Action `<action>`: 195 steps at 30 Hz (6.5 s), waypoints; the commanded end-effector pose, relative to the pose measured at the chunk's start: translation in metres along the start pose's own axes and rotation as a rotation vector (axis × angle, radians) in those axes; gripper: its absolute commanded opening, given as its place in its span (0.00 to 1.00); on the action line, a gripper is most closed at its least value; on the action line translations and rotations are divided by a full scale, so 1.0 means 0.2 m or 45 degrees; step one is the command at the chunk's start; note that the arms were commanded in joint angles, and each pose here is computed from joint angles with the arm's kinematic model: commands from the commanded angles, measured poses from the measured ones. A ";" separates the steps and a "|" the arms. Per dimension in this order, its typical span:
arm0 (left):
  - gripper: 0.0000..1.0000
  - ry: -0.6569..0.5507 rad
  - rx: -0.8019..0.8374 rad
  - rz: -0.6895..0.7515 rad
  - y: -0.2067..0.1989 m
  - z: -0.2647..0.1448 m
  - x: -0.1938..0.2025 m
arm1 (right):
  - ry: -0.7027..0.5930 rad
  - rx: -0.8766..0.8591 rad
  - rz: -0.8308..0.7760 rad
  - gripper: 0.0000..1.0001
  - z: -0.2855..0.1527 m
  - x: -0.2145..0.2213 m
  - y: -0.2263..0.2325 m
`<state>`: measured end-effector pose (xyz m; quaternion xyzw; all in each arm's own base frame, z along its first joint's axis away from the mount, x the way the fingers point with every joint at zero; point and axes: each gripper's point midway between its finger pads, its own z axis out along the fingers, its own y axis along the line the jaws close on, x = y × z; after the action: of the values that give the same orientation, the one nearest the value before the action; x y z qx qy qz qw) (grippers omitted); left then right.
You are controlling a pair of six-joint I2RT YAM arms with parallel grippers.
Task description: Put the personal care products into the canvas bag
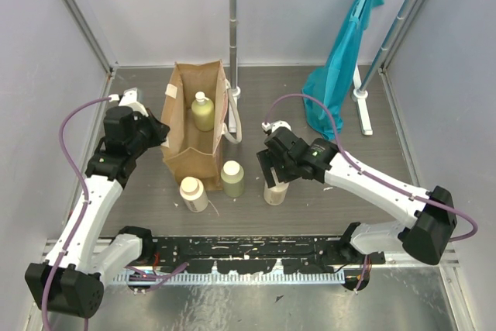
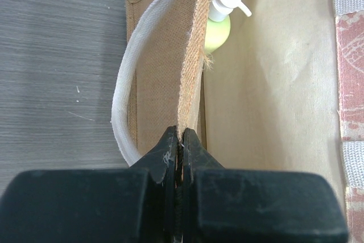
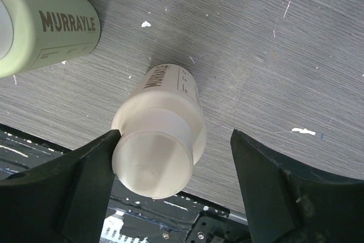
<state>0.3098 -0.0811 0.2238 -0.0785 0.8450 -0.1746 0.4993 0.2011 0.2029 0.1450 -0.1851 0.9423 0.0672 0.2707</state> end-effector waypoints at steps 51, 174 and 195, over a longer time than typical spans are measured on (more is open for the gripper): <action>0.00 0.063 0.000 0.033 0.02 -0.05 0.09 | 0.256 0.006 -0.163 0.40 0.15 0.17 0.07; 0.00 0.014 0.158 0.089 -0.08 -0.13 0.06 | -0.227 -0.132 -0.655 0.03 0.62 -1.14 0.68; 0.00 0.002 0.138 0.073 -0.07 -0.11 0.06 | -0.238 -0.108 -0.650 0.48 0.73 -1.15 0.66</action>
<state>0.2897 -0.0902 0.2359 -0.0312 0.8327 -0.2000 0.5154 0.3744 0.4293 0.1063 -0.4430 0.8476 0.0576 0.2864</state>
